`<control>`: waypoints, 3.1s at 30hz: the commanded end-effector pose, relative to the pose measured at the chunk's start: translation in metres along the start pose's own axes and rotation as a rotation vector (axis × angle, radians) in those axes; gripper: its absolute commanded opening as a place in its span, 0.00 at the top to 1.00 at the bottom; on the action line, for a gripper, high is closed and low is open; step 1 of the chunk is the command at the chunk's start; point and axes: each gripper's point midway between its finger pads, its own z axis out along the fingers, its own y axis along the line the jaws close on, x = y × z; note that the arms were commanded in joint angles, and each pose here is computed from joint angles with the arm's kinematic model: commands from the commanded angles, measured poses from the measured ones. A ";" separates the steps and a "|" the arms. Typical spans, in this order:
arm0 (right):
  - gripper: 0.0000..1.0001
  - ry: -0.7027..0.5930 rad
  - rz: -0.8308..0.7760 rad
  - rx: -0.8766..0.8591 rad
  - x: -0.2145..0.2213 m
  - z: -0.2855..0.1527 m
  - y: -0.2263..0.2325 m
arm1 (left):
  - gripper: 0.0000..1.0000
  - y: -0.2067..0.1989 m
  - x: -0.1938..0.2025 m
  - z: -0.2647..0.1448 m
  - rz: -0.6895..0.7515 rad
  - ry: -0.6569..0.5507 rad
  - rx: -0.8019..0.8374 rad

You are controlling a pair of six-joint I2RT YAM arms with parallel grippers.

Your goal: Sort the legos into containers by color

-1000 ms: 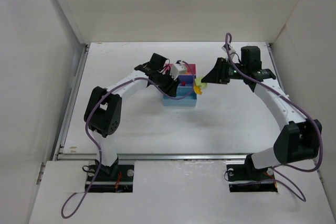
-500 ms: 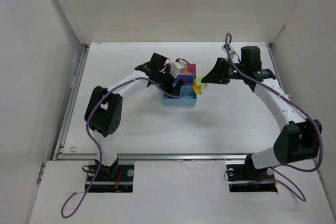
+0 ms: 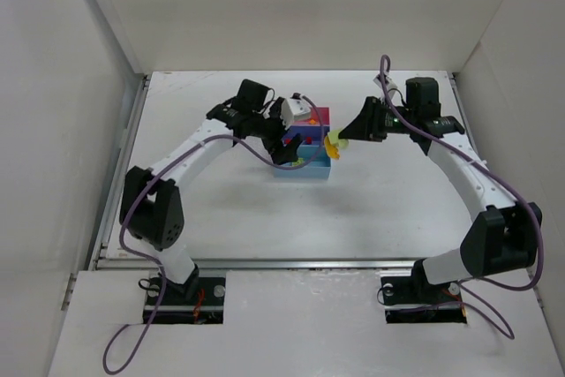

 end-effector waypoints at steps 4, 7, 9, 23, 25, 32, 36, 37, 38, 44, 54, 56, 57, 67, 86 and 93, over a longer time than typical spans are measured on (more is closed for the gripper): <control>1.00 -0.082 -0.077 -0.116 -0.023 -0.013 0.040 | 0.00 -0.064 -0.063 -0.056 0.343 -0.255 0.204; 1.00 -0.094 -0.100 -0.133 -0.025 -0.016 0.046 | 0.00 -0.087 -0.076 -0.059 0.325 -0.327 0.317; 1.00 -0.088 -0.124 -0.169 -0.023 -0.016 0.054 | 0.00 -0.094 -0.079 -0.058 0.300 -0.350 0.379; 1.00 -0.054 -0.327 -0.194 -0.002 -0.018 0.071 | 0.00 -0.105 -0.104 -0.053 0.031 -0.395 0.749; 1.00 -0.037 -0.325 -0.186 0.003 -0.017 0.067 | 0.00 -0.102 -0.104 -0.056 0.022 -0.394 0.743; 1.00 -0.011 -0.354 -0.190 0.009 -0.006 0.073 | 0.06 -0.104 -0.103 -0.054 -0.043 -0.392 0.794; 1.00 0.004 -0.362 -0.199 0.011 0.002 0.079 | 0.12 -0.105 -0.099 -0.042 -0.059 -0.347 0.782; 1.00 0.000 -0.362 -0.191 0.010 0.003 0.077 | 0.14 -0.104 -0.097 -0.041 -0.068 -0.334 0.773; 1.00 0.000 -0.362 -0.191 0.010 0.003 0.077 | 0.18 -0.103 -0.096 -0.039 -0.067 -0.329 0.766; 1.00 -0.009 -0.368 -0.184 0.007 0.003 0.077 | 0.41 -0.100 -0.085 -0.032 -0.069 -0.291 0.733; 1.00 -0.010 -0.366 -0.206 0.008 0.004 0.083 | 0.77 -0.102 -0.087 -0.034 -0.061 -0.307 0.747; 1.00 -0.010 -0.366 -0.206 0.008 0.004 0.083 | 0.96 -0.102 -0.087 -0.034 -0.071 -0.303 0.749; 1.00 -0.010 -0.366 -0.206 0.008 0.004 0.083 | 1.00 -0.101 -0.086 -0.034 -0.070 -0.298 0.742; 1.00 -0.040 -0.334 -0.111 0.000 -0.005 0.062 | 1.00 -0.083 -0.057 -0.029 -0.148 -0.214 0.673; 1.00 -0.045 -0.263 0.109 -0.003 -0.011 0.018 | 1.00 -0.082 -0.030 -0.028 -0.089 -0.148 0.645; 1.00 -0.056 -0.227 0.309 -0.009 0.018 -0.009 | 1.00 -0.057 -0.016 -0.038 0.004 -0.095 0.449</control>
